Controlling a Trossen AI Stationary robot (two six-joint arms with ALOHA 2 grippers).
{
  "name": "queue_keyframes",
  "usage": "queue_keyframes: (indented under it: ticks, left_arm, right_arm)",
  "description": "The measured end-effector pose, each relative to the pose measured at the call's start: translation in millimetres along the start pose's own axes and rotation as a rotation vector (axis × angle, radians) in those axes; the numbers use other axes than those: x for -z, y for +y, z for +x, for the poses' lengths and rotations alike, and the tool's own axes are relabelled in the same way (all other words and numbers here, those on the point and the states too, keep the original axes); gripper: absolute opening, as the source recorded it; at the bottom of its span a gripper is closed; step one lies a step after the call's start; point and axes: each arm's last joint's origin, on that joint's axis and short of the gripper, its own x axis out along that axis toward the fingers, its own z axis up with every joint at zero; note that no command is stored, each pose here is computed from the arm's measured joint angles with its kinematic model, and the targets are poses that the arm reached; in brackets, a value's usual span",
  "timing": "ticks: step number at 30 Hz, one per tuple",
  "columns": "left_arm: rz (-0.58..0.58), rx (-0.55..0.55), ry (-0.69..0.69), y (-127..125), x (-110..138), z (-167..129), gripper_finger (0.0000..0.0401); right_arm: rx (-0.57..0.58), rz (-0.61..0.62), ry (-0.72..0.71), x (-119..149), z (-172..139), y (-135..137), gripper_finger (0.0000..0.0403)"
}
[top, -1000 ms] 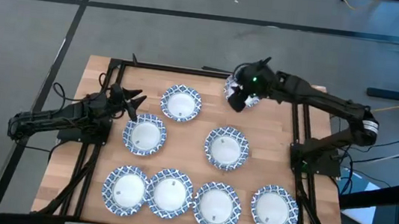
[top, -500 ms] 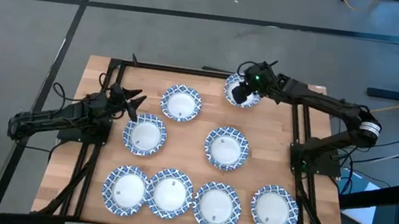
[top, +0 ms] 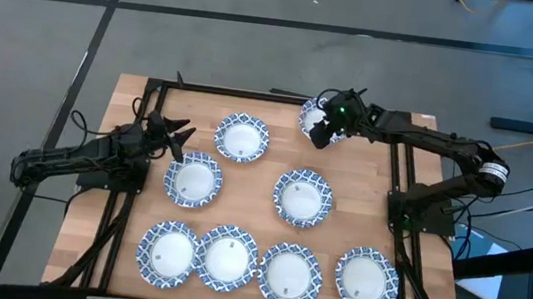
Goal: Nest bowls inside each other
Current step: Stack the white bowl on top of the white bowl
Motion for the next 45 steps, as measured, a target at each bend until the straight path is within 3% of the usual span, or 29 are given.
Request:
queue_keyframes:
  ticks: [5, 12, 16, 31, 36, 45]
  left_arm:
    - [0.000, 0.000, 0.000, 0, 0, 0, 0.0169]
    - [0.000, 0.000, 0.000, 0, 0, 0, 0.0169]
    - [0.001, 0.000, 0.000, 0, 0, 0, 0.0169]
    - [0.002, -0.001, 0.000, 0, 0, 0, 0.0169]
    - [0.002, -0.001, 0.000, 0, 0, 0, 0.0169]
    - [0.001, -0.001, 0.000, 0, 0, 0, 0.0169]
  right_arm:
    - [-0.012, -0.021, -0.006, 0, 0, 5, 0.0246]
    - [-0.048, -0.300, 0.100, 13, 8, 18, 0.0251]
    - [-0.049, -0.396, 0.161, 22, 19, 26, 0.0251]
    - [0.050, -0.482, 0.351, 46, 67, 22, 0.0249]
    - [0.120, -0.495, 0.322, 43, 72, 17, 0.0222]
    - [0.072, -0.440, 0.338, 42, 75, 7, 0.0138]
